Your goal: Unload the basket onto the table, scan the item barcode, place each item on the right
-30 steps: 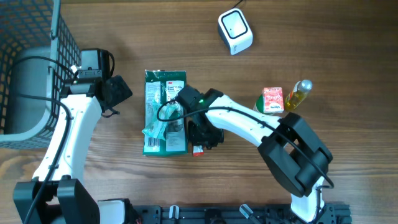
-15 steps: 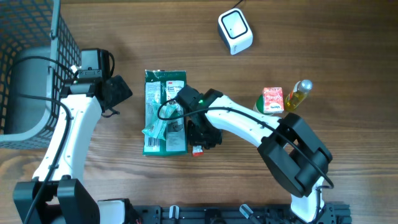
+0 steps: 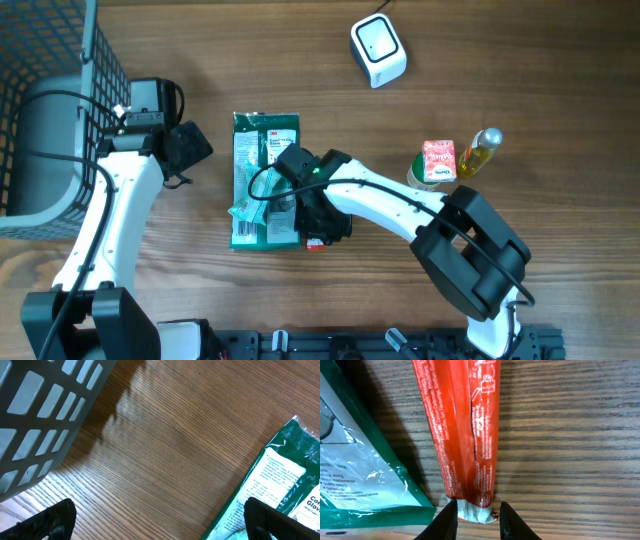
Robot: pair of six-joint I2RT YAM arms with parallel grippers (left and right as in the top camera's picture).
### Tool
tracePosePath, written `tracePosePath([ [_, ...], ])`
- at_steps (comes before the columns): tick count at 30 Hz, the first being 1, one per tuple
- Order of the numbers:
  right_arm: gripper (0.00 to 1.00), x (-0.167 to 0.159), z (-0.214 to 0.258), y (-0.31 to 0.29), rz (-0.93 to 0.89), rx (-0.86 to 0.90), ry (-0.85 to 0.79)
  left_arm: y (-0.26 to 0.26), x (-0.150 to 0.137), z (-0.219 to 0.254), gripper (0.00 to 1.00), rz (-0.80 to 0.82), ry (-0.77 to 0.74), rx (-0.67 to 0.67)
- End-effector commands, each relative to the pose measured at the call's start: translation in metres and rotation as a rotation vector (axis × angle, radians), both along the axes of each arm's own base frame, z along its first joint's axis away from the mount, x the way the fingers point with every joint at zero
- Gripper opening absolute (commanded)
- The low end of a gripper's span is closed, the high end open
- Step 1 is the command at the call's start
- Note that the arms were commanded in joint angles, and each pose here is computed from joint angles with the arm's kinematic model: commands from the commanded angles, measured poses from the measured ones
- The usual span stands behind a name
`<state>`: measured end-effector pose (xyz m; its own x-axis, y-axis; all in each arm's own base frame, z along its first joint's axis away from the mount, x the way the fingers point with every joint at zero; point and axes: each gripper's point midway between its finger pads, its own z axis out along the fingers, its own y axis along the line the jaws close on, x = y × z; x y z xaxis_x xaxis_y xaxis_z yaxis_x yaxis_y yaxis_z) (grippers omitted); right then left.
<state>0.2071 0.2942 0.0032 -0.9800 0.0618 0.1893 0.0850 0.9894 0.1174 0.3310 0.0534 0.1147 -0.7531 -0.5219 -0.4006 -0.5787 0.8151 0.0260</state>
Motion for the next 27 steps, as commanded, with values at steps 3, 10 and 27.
tracePosePath([
  [3, 0.28, 0.001, 0.002, -0.011, 0.01, -0.051, -0.031, 0.002, 0.001, -0.001, 1.0, 0.013, 0.001, -0.002],
  [10, 0.29, 0.001, 0.004, -0.023, 0.083, -0.03, 0.019, 0.002, 0.001, -0.001, 1.0, 0.013, 0.001, -0.001],
  [27, 0.2, 0.002, 0.024, -0.015, 0.107, 0.052, 0.011, 0.002, 0.001, -0.001, 1.0, 0.014, 0.0, -0.001],
])
